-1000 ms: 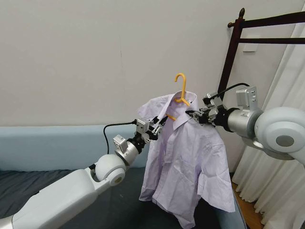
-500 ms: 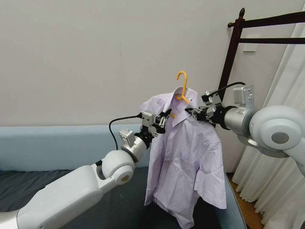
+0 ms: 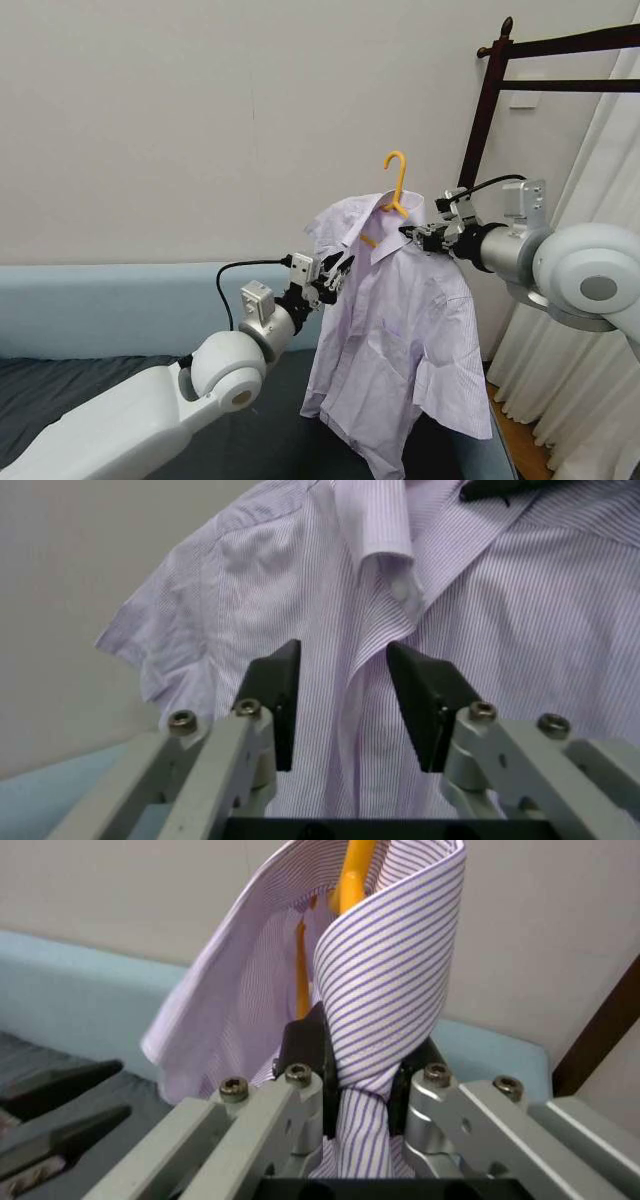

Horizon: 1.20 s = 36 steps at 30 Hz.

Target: Pick up the clothes from the sofa and hang them on the clothes hanger.

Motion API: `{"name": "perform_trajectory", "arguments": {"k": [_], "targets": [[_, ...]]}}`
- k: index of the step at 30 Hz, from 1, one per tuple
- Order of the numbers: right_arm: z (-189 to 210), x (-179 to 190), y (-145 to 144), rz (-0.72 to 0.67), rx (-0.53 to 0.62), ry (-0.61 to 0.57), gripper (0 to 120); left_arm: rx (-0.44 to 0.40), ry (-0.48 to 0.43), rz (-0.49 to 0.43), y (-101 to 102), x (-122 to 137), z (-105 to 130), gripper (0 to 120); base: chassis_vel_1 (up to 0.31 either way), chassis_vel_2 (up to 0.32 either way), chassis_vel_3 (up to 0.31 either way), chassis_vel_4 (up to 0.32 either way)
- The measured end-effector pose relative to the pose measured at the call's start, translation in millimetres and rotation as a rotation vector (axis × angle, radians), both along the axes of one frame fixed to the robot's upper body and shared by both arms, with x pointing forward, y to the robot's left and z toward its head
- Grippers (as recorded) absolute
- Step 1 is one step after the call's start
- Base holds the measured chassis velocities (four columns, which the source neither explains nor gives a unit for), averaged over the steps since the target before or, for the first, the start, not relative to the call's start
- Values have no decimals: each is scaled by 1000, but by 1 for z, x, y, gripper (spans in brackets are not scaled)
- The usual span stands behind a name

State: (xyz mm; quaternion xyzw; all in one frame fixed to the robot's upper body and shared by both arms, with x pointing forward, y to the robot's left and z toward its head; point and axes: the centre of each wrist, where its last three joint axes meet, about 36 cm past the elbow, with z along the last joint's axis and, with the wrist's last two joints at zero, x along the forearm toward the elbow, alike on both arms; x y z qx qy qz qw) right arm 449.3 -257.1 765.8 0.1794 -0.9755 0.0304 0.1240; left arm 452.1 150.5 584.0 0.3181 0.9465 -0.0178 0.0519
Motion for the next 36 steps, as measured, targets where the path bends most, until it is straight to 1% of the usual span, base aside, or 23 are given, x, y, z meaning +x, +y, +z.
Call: {"name": "perform_trajectory", "arguments": {"k": [1,2,4,5,7,8,9,11,12,13,16,18,19,20,23,24,25,27,28,30,33,34,36], "targets": [[2,0,-1,-20,4,-5,10,-9,7,7,3,-5,-3,46,0,0,0,0],[2,0,-1,-20,4,-5,10,-9,7,7,3,-5,-3,46,0,0,0,0],[5,3,-2,-70,12,-6,10,-32,12,27,7,-11,-5,54,0,0,0,0],[7,4,-2,-117,10,-10,10,-56,14,49,11,-14,-7,61,0,0,0,0],[7,10,-2,-201,-13,-23,10,-91,22,103,21,-20,-10,69,0,0,0,0],[7,10,-2,-201,-13,-23,10,-91,22,103,21,-20,-10,69,0,0,0,0],[5,14,-3,-243,-36,-32,10,-107,27,134,27,-24,-13,73,0,0,0,0],[0,23,-3,-335,-80,-33,10,-125,51,198,40,-33,-26,83,0,0,0,0],[-3,27,-3,-376,-95,-30,10,-131,63,224,46,-38,-33,86,0,0,0,0],[-3,27,-3,-376,-95,-30,10,-131,63,224,46,-38,-33,86,0,0,0,0],[-13,44,-4,-480,-157,-48,10,-116,84,293,64,-57,-55,97,0,0,0,0],[-20,56,-8,-529,-189,-62,10,-80,73,332,71,-69,-70,100,0,0,0,0],[-20,56,-8,-529,-189,-62,10,-80,73,332,71,-69,-70,100,0,0,0,0],[-23,63,-11,-556,-206,-68,10,-69,77,353,73,-76,-78,100,0,0,0,0],[-36,88,-24,-638,-263,-88,10,-50,66,450,83,-97,-97,100,0,0,0,0],[-39,94,-27,-655,-278,-92,10,-44,57,472,86,-102,-101,100,0,0,0,0],[-39,94,-27,-655,-278,-92,10,-44,57,472,86,-102,-101,100,0,0,0,0],[-47,114,-36,-706,-331,-117,10,-35,38,519,95,-116,-107,100,0,0,0,0],[-50,127,-39,-731,-362,-130,10,-38,42,533,100,-123,-111,100,0,0,0,0],[-53,135,-42,-748,-383,-141,10,-39,46,543,103,-128,-114,100,0,0,0,0],[-65,169,-55,-814,-470,-187,10,-52,68,572,107,-145,-125,100,0,0,0,0],[-65,169,-55,-814,-470,-187,10,-52,68,572,107,-145,-125,100,0,0,0,0],[-70,190,-60,-841,-481,-193,10,-64,81,593,105,-156,-132,100,0,0,0,0]]}}
